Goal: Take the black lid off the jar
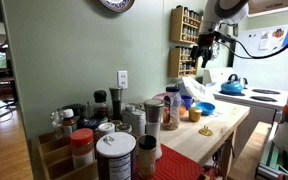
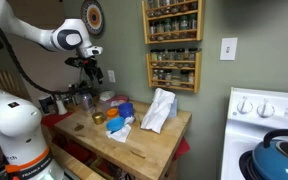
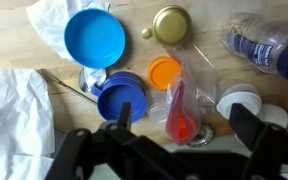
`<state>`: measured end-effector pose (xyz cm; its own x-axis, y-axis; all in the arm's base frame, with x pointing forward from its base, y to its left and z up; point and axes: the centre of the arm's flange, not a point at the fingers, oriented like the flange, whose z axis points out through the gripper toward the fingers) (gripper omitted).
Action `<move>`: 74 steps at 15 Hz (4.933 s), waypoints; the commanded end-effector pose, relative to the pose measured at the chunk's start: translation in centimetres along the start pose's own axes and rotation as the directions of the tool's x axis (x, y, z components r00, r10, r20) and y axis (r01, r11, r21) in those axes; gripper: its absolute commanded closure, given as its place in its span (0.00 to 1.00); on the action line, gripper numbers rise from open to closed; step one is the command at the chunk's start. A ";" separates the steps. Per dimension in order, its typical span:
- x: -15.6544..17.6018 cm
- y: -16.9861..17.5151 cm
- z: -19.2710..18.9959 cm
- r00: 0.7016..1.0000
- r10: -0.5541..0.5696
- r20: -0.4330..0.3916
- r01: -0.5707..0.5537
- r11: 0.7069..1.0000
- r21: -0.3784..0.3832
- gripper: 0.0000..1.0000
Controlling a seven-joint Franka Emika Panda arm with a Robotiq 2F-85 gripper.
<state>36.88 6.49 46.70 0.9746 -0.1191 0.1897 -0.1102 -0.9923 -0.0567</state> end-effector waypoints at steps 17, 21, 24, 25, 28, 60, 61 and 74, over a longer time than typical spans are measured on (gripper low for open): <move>-7.7 -18.2 3.3 0.971 -0.238 -0.015 0.236 0.952 0.194 0.00; -6.0 -19.6 6.1 0.954 -0.286 -0.092 0.298 0.939 0.171 0.00; -6.4 -19.0 5.3 0.956 -0.278 -0.099 0.291 0.941 0.173 0.00; -6.2 -19.0 5.8 0.955 -0.279 -0.098 0.292 0.941 0.170 0.00; -5.5 -18.7 7.1 0.966 -0.233 -0.113 0.247 0.960 0.130 0.00; -2.8 -16.7 10.1 0.964 -0.219 -0.152 0.230 0.971 0.059 0.47; -2.7 -16.8 9.9 0.962 -0.223 -0.157 0.234 0.970 0.058 0.47; -3.1 -17.9 9.8 0.944 -0.282 -0.170 0.290 0.957 0.020 0.28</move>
<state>38.02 24.53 37.81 0.9167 0.1576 0.3671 0.1870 -0.9813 -0.0457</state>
